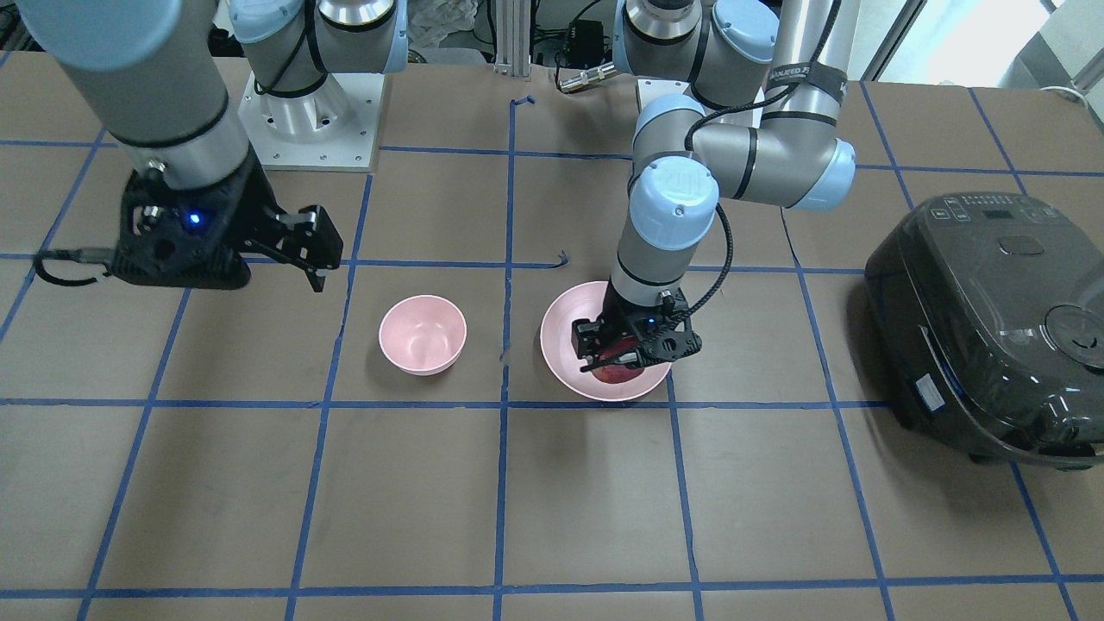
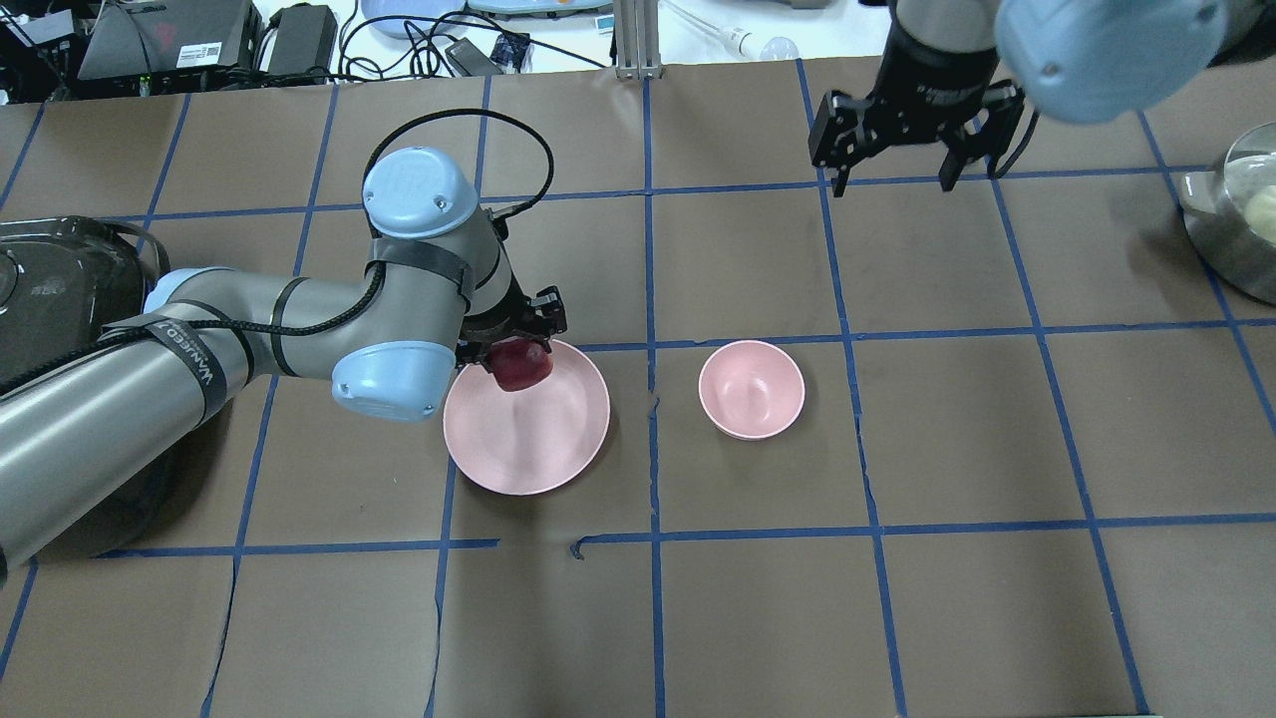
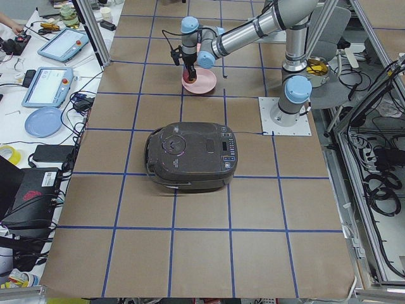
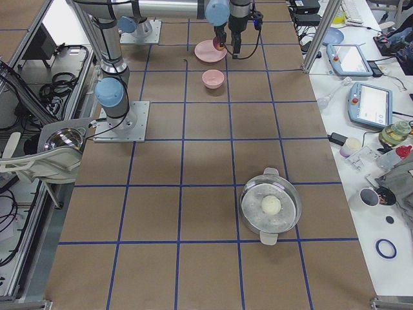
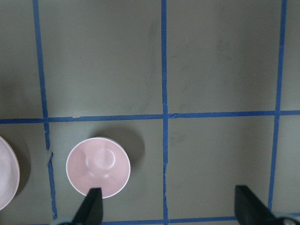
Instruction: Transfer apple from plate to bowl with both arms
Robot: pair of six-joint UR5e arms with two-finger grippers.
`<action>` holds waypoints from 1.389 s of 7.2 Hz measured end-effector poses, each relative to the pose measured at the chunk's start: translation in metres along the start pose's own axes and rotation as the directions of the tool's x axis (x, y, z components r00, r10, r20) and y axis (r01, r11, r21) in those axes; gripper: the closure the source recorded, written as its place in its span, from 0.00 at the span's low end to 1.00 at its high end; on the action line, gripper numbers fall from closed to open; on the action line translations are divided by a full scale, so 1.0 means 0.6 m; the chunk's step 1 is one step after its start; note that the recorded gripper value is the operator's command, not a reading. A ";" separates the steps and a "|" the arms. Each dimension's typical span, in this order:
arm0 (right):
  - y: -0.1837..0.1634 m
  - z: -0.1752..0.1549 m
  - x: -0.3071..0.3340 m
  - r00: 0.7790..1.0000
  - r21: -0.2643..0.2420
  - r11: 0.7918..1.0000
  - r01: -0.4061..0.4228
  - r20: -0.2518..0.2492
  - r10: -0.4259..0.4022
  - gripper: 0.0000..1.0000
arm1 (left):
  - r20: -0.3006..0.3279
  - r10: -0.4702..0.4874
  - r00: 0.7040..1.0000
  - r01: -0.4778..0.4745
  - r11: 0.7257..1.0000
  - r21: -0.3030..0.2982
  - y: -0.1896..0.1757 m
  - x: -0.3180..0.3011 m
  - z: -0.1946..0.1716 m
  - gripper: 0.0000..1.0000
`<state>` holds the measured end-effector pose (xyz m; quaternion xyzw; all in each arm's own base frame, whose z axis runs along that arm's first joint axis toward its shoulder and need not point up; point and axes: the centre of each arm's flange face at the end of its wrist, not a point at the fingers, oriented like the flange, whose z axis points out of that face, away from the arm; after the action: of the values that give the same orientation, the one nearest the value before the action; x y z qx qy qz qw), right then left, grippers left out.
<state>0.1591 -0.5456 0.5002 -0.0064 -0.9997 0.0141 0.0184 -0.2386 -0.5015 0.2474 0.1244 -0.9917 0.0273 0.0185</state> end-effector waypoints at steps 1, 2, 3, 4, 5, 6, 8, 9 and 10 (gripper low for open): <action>0.011 -0.051 0.003 1.000 0.031 1.000 0.000 -0.002 0.000 0.00 | -0.009 0.086 0.996 -0.086 0.996 0.015 0.018 0.048 -0.026 0.88; 0.017 -0.067 0.005 1.000 0.040 0.999 0.001 -0.005 -0.001 0.00 | -0.015 0.149 0.989 -0.148 0.989 0.023 0.037 0.102 -0.057 0.88; 0.022 -0.070 0.006 1.000 0.039 0.999 0.000 -0.006 0.000 0.00 | -0.025 0.193 0.981 -0.192 0.981 0.033 0.060 0.155 -0.085 0.88; 0.027 -0.073 0.005 1.000 0.041 0.999 -0.004 -0.004 0.004 0.00 | -0.037 0.199 0.979 -0.198 0.979 0.041 0.079 0.195 -0.099 0.89; 0.032 -0.076 0.006 1.000 0.043 0.999 -0.011 0.002 0.011 0.00 | -0.055 0.174 0.983 -0.172 0.984 0.039 0.094 0.219 -0.101 0.89; 0.042 -0.080 0.007 1.000 0.044 0.999 -0.016 0.005 0.016 0.00 | -0.080 0.144 0.986 -0.142 0.989 0.029 0.108 0.241 -0.095 0.89; 0.069 -0.077 0.010 1.000 0.038 0.999 -0.017 0.002 0.017 0.00 | -0.133 0.092 0.987 -0.091 0.996 0.015 0.121 0.276 -0.085 0.89; 0.076 -0.075 0.010 1.000 0.037 0.999 -0.017 0.000 0.017 0.00 | -0.146 0.078 0.986 -0.080 0.997 -0.003 0.126 0.290 -0.071 0.89; 0.079 -0.074 0.010 1.000 0.036 0.999 -0.016 0.000 0.016 0.00 | -0.146 0.070 0.987 -0.074 0.997 -0.020 0.131 0.302 -0.052 0.88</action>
<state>0.1555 -0.4969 0.5436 -0.0140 -0.9992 0.0323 0.0183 -0.4325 -0.4684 0.2823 0.0861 -0.9918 0.0244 0.0913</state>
